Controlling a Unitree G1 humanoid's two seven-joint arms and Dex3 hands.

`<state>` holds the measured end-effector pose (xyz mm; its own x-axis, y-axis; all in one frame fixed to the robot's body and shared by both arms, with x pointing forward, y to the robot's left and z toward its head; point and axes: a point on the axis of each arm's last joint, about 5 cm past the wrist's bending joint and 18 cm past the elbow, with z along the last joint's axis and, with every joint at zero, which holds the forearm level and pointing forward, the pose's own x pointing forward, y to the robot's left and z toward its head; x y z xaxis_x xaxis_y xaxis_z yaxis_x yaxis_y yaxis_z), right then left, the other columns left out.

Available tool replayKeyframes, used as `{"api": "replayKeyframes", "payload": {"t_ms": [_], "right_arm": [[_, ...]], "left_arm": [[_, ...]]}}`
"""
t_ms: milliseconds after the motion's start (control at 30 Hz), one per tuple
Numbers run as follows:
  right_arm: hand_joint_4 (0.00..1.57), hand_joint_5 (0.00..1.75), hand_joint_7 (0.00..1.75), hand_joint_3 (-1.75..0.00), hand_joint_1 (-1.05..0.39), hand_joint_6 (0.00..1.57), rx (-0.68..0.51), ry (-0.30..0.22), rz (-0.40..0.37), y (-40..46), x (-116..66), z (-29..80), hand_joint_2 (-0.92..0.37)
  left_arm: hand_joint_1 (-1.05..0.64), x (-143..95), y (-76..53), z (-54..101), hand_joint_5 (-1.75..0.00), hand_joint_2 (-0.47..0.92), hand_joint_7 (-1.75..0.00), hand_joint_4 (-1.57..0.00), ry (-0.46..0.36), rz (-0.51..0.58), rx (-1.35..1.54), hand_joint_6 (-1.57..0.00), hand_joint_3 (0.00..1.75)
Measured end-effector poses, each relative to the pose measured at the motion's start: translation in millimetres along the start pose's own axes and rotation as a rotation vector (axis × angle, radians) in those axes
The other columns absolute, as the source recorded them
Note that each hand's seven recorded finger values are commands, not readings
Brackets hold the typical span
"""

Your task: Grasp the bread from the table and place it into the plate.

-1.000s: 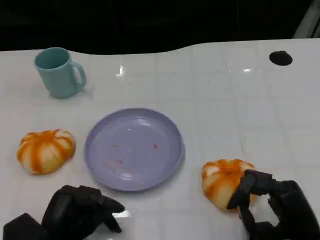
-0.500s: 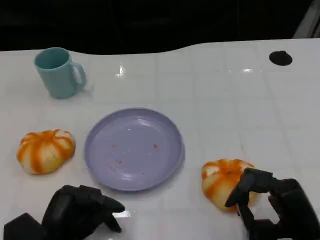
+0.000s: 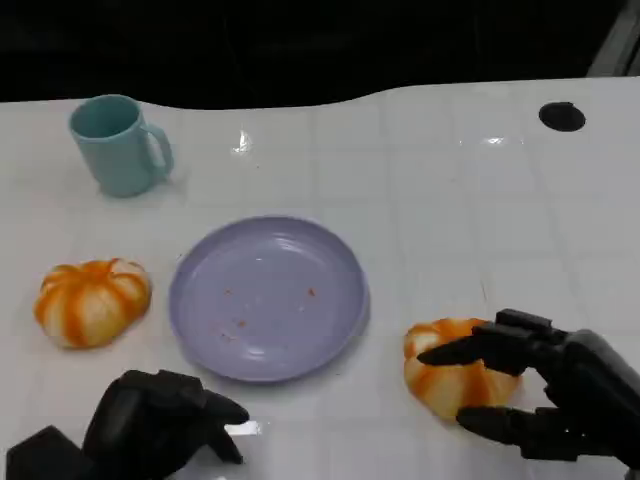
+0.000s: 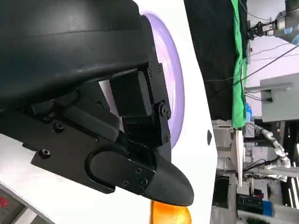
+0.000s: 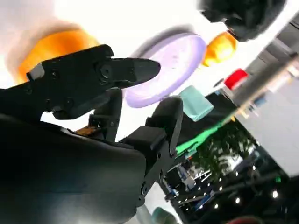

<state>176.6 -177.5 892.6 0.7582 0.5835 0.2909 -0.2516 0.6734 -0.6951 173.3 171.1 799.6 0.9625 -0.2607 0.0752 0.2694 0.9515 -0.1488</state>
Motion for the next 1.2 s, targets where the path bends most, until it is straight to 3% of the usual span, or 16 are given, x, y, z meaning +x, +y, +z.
{"api": "replayKeyframes", "payload": {"t_ms": [200,333,500,767,1200], "right_arm": [[0.03,0.48,0.07,-0.10,-0.60,0.28,-0.148,0.022,0.066,-16.7,2.1,11.7,-0.92],[0.00,0.36,0.02,-0.08,-0.62,0.22,-0.278,0.067,0.171,-27.5,7.1,21.1,-0.92],[0.00,0.36,0.01,-0.05,-0.65,0.22,-0.386,0.135,0.287,-30.4,17.4,26.6,-0.91],[0.04,0.40,0.03,-0.01,-0.65,0.27,-0.514,0.179,0.386,-20.6,36.8,24.5,-0.90],[0.05,0.34,0.01,-0.03,-0.63,0.29,-0.585,0.276,0.498,5.7,51.1,-7.6,-0.92]], "left_arm": [[-1.05,0.2,-0.3,0.1,-0.93,0.92,-0.22,-1.34,-0.001,-0.001,0.000,-1.57,0.06],[-1.05,0.9,-0.5,0.9,-0.93,0.92,-0.22,-1.34,0.001,-0.001,-0.005,-1.57,0.05],[-1.05,0.9,-0.8,1.1,-0.93,0.92,-0.22,-1.34,0.000,-0.003,-0.003,-1.57,0.06],[-1.05,0.4,-1.6,1.3,-0.92,0.92,-0.22,-1.35,-0.009,-0.004,0.001,-1.57,0.06],[-1.05,-0.9,-4.7,0.2,-0.92,0.92,-0.23,-1.36,-0.008,0.001,0.005,-1.57,0.06]]}}
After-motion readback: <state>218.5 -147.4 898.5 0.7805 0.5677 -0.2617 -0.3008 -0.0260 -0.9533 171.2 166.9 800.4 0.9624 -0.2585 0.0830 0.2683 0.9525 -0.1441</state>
